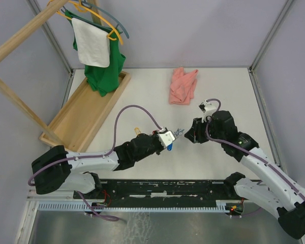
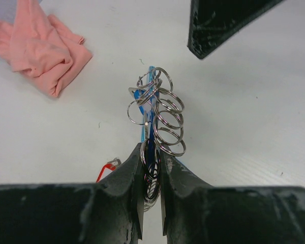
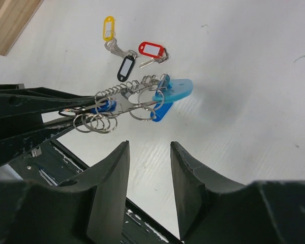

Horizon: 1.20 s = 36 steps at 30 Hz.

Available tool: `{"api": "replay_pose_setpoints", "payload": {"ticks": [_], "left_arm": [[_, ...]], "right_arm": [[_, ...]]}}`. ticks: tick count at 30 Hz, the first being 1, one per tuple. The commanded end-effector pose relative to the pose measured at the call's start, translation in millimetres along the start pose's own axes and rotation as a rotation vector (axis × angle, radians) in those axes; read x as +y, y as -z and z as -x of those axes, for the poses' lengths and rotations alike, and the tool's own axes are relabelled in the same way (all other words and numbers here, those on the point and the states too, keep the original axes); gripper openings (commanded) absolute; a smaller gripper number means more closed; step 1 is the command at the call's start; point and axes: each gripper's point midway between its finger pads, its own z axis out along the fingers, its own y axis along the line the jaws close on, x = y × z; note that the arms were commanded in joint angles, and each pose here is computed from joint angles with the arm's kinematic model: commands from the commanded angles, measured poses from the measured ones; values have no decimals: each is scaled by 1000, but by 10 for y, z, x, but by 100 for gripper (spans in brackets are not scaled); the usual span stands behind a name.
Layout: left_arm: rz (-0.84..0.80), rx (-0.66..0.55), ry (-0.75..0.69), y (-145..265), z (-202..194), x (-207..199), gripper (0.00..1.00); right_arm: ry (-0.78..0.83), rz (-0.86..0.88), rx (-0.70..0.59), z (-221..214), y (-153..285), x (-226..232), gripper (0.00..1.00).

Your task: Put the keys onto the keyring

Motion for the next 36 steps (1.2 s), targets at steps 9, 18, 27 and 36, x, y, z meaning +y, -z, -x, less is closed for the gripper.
{"api": "replay_pose_setpoints", "payload": {"ticks": [9,18,27,36], "left_arm": [[140,-213,309,-22,468,217,3],[141,-255,362,-28,536,220,3],[144,-277,392,-43,573,224,3],[147,-297,415,-55,609,229,3]], "right_arm": [[-443,97,-284,291,-71,-24,46],[-609,247,-362,441,-104,5,47],[-641,344,-342,504,-191,121,46],[-637,391,-338,526,-166,196,37]]}}
